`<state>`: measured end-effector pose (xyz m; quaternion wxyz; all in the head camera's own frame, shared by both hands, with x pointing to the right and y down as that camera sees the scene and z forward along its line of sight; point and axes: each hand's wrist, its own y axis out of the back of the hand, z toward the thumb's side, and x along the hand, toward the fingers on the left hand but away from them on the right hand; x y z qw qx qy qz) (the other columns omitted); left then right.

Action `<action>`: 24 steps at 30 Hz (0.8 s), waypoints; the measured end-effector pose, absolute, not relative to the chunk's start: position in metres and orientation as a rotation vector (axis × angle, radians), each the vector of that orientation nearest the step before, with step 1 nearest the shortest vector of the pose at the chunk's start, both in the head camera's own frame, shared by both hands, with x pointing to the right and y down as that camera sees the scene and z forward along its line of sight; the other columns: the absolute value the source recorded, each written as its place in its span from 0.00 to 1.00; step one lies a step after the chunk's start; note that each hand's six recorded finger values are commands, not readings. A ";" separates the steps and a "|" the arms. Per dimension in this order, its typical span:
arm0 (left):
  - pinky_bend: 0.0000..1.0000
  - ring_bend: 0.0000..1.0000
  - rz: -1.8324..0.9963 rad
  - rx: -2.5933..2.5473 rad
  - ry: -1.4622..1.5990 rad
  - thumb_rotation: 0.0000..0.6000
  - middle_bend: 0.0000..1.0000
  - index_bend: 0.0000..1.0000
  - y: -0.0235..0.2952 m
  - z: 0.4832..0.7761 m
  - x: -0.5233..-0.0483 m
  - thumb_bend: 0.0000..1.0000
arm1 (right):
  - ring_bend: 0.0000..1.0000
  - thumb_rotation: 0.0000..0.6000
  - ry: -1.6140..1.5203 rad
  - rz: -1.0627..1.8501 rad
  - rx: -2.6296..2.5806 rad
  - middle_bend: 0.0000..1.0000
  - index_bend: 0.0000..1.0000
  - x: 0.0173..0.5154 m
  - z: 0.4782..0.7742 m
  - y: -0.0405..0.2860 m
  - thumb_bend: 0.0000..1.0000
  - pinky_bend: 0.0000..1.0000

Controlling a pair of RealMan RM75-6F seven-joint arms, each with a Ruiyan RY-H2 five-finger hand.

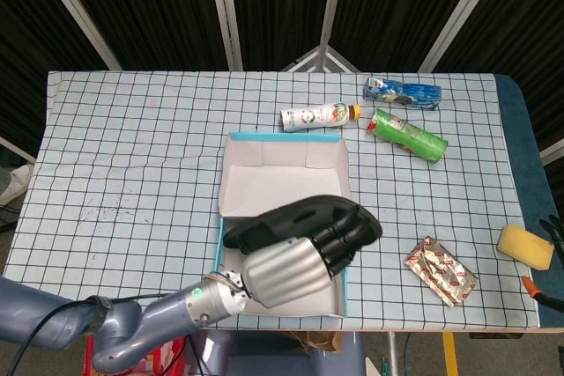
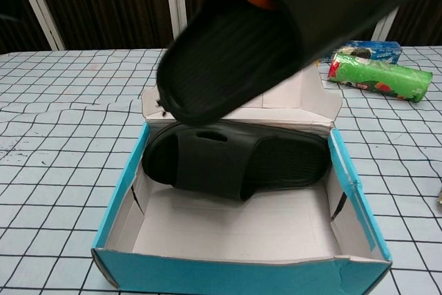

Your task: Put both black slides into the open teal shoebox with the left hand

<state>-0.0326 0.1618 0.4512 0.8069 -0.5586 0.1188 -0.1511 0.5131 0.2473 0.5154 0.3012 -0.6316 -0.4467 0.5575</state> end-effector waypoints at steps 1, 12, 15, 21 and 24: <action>0.02 0.00 -0.312 -1.202 0.242 1.00 0.48 0.47 0.169 0.455 -0.025 0.27 | 0.00 1.00 -1.188 1.477 -1.675 0.02 0.07 0.514 0.515 0.247 0.31 0.00; 0.02 0.00 -0.384 -1.278 0.215 1.00 0.49 0.47 0.199 0.494 -0.011 0.27 | 0.00 1.00 -1.200 1.473 -1.678 0.02 0.07 0.516 0.514 0.247 0.31 0.00; 0.02 0.01 -0.398 -1.286 0.209 1.00 0.49 0.47 0.203 0.503 -0.012 0.27 | 0.00 1.00 -1.200 1.474 -1.680 0.02 0.07 0.516 0.514 0.247 0.31 0.00; 0.02 0.02 -0.397 -1.308 0.213 1.00 0.49 0.48 0.211 0.517 -0.012 0.27 | 0.00 1.00 -1.203 1.471 -1.679 0.02 0.07 0.516 0.514 0.247 0.31 0.00; 0.02 0.02 -0.398 -1.322 0.199 1.00 0.49 0.48 0.217 0.527 -0.013 0.27 | 0.00 1.00 -1.207 1.470 -1.678 0.02 0.07 0.516 0.514 0.246 0.31 0.00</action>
